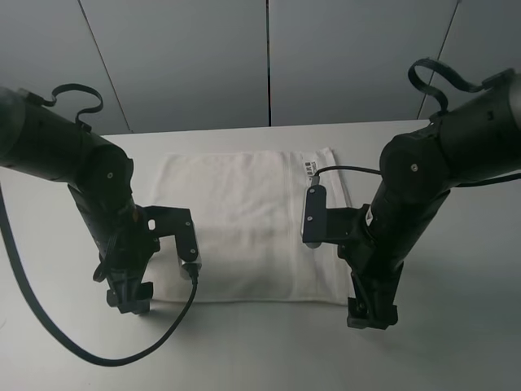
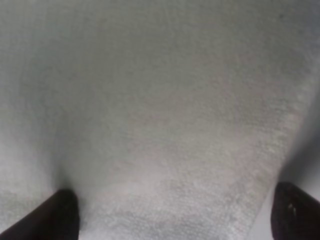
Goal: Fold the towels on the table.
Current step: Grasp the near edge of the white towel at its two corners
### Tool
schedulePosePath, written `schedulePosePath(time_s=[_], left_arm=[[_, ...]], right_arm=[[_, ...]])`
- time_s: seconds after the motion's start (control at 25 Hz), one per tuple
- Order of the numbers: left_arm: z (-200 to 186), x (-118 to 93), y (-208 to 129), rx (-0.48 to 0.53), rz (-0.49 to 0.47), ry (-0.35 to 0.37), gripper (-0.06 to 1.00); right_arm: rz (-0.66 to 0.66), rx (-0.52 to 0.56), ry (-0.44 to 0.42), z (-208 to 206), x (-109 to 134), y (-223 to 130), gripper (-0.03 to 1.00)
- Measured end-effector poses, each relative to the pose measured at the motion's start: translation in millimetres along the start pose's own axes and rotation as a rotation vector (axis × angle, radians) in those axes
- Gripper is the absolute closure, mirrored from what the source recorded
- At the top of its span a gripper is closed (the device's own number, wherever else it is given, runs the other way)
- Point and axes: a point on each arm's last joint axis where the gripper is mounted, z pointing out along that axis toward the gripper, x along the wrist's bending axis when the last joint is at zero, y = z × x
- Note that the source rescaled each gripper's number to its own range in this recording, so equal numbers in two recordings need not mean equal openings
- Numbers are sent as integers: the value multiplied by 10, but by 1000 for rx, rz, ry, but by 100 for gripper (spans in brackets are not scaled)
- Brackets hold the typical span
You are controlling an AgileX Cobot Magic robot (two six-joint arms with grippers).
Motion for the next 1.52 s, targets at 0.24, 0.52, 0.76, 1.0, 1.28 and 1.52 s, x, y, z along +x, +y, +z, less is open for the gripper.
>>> schedulePosePath(time_s=[0.24, 0.52, 0.76, 1.0, 1.28, 1.52], left_arm=[[0, 0, 0, 1, 2, 1, -6], [0, 0, 0, 1, 2, 1, -6], [7, 0, 0, 3, -2, 0, -6], [7, 1, 1, 1, -2, 1, -6], [7, 3, -1, 3, 2, 4, -5], [11, 44, 11, -7, 37, 47, 36]], right_arm=[[-35, -13, -19, 50, -26, 20, -3], [-98, 15, -1, 188, -8, 17, -3], [-135, 34, -11, 247, -49, 28, 27], [-143, 10, -46, 262, -92, 64, 97], [-152, 10, -46, 262, -92, 64, 96], [-150, 9, -45, 262, -91, 64, 96]])
